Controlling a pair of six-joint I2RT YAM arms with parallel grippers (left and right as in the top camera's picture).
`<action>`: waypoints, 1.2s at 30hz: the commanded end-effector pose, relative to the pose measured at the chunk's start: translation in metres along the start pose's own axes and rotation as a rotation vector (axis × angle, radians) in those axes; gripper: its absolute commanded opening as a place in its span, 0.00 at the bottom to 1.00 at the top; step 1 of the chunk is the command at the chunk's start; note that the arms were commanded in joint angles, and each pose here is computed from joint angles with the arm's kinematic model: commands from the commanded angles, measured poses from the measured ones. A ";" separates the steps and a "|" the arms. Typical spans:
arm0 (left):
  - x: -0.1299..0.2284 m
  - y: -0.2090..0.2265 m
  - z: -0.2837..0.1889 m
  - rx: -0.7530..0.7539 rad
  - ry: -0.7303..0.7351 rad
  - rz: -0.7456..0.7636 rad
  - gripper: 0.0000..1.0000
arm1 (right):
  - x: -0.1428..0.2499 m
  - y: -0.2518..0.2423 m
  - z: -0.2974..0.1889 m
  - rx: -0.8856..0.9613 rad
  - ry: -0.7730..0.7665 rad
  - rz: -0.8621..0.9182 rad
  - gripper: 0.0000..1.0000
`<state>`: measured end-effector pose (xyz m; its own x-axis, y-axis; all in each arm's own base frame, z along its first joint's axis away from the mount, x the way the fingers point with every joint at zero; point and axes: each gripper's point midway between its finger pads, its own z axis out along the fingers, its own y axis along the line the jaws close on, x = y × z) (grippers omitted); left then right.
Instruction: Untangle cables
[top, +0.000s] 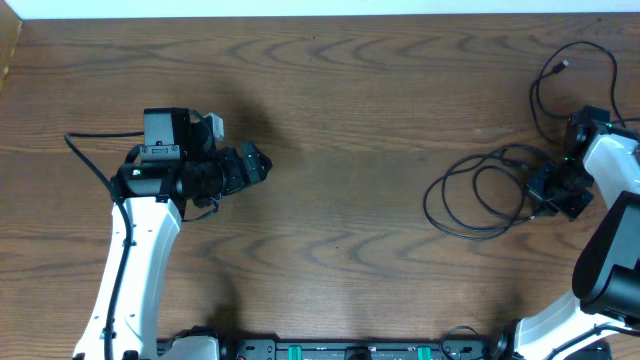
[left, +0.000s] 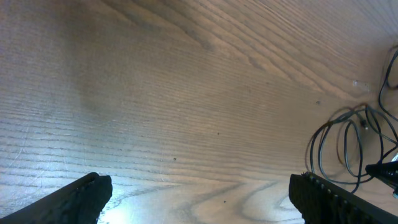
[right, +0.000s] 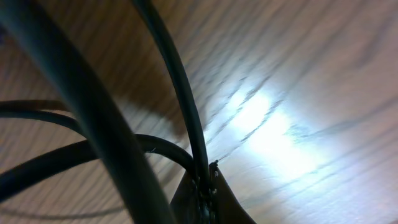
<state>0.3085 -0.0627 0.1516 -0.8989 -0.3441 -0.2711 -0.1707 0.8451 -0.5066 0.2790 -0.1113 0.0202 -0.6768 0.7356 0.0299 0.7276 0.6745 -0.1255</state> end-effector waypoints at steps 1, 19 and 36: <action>-0.002 0.000 -0.004 -0.005 -0.017 0.005 0.97 | -0.012 -0.025 -0.001 0.128 -0.076 0.068 0.01; -0.002 0.000 -0.004 -0.005 -0.017 0.005 0.97 | -0.048 -0.009 -0.089 -0.056 -0.334 0.056 0.99; -0.002 0.000 -0.004 -0.005 -0.017 0.005 0.97 | 0.042 0.005 -0.277 -0.557 -0.781 -0.280 0.99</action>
<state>0.3086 -0.0626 0.1516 -0.8988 -0.3439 -0.2718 -0.1703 0.8454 -0.5063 0.2915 -0.0884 0.2691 -0.5500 0.5328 -0.6431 0.5175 0.8218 0.2383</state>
